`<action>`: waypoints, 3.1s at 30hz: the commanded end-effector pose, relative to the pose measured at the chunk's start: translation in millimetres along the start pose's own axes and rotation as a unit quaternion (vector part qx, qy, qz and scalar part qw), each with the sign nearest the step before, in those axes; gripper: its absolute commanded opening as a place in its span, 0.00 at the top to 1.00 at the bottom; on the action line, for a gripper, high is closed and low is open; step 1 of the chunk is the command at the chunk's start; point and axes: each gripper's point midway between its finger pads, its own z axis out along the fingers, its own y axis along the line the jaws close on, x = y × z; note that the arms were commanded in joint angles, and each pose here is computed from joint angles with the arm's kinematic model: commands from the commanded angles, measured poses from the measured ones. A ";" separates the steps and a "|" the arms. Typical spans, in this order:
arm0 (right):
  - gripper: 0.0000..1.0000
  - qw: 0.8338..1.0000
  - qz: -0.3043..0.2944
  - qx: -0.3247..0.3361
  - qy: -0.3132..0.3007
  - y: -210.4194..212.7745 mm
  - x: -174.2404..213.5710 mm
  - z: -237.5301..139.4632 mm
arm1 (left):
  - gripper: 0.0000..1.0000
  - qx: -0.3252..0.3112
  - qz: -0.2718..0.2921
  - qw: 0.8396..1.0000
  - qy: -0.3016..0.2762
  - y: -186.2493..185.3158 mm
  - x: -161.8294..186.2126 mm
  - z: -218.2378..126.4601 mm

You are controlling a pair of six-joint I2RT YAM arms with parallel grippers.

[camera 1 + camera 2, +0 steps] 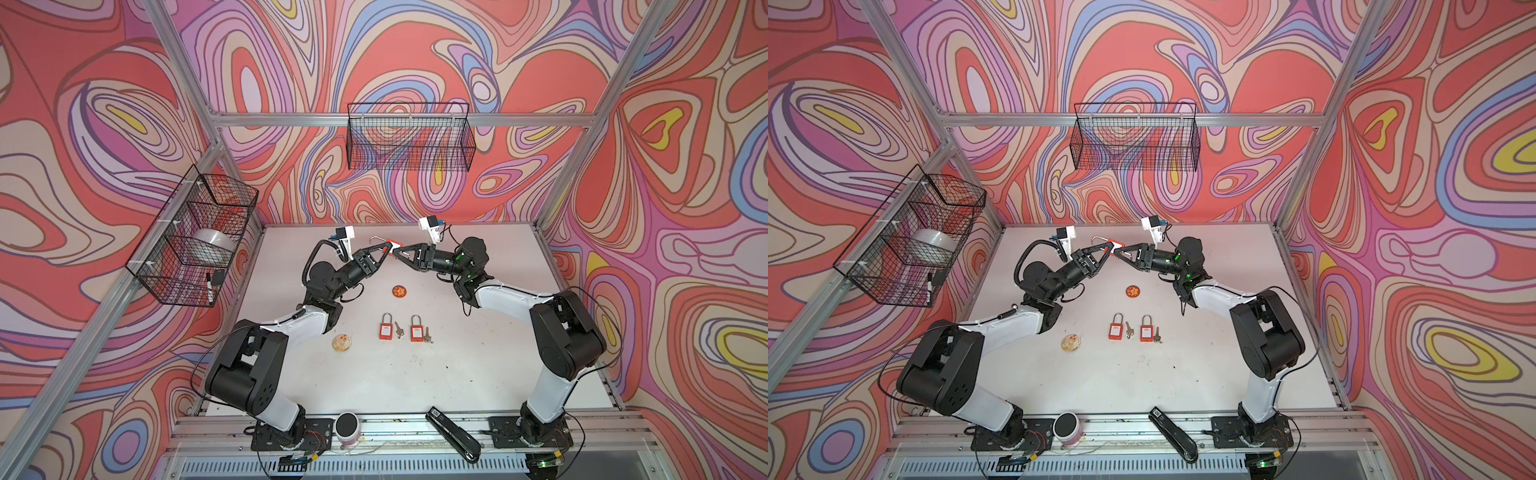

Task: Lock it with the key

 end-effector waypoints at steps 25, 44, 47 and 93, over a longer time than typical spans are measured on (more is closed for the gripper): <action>0.46 0.999 0.007 0.020 -0.026 -1.6 -4.6 -34.7 | 1.00 0.043 0.030 0.999 -0.006 -31.8 -7.9 4.3; 0.48 0.979 -0.003 0.196 0.059 -57.4 31.0 -48.1 | 1.00 0.040 0.027 0.999 -0.004 -27.9 -7.4 5.8; 0.48 0.977 -0.012 0.203 0.068 -54.0 34.0 -50.9 | 1.00 0.039 0.027 0.999 -0.004 -27.7 -7.3 5.4; 0.68 0.996 -0.037 0.070 0.046 8.2 4.6 -33.0 | 1.00 0.038 0.024 0.999 0.000 -27.8 -5.5 6.4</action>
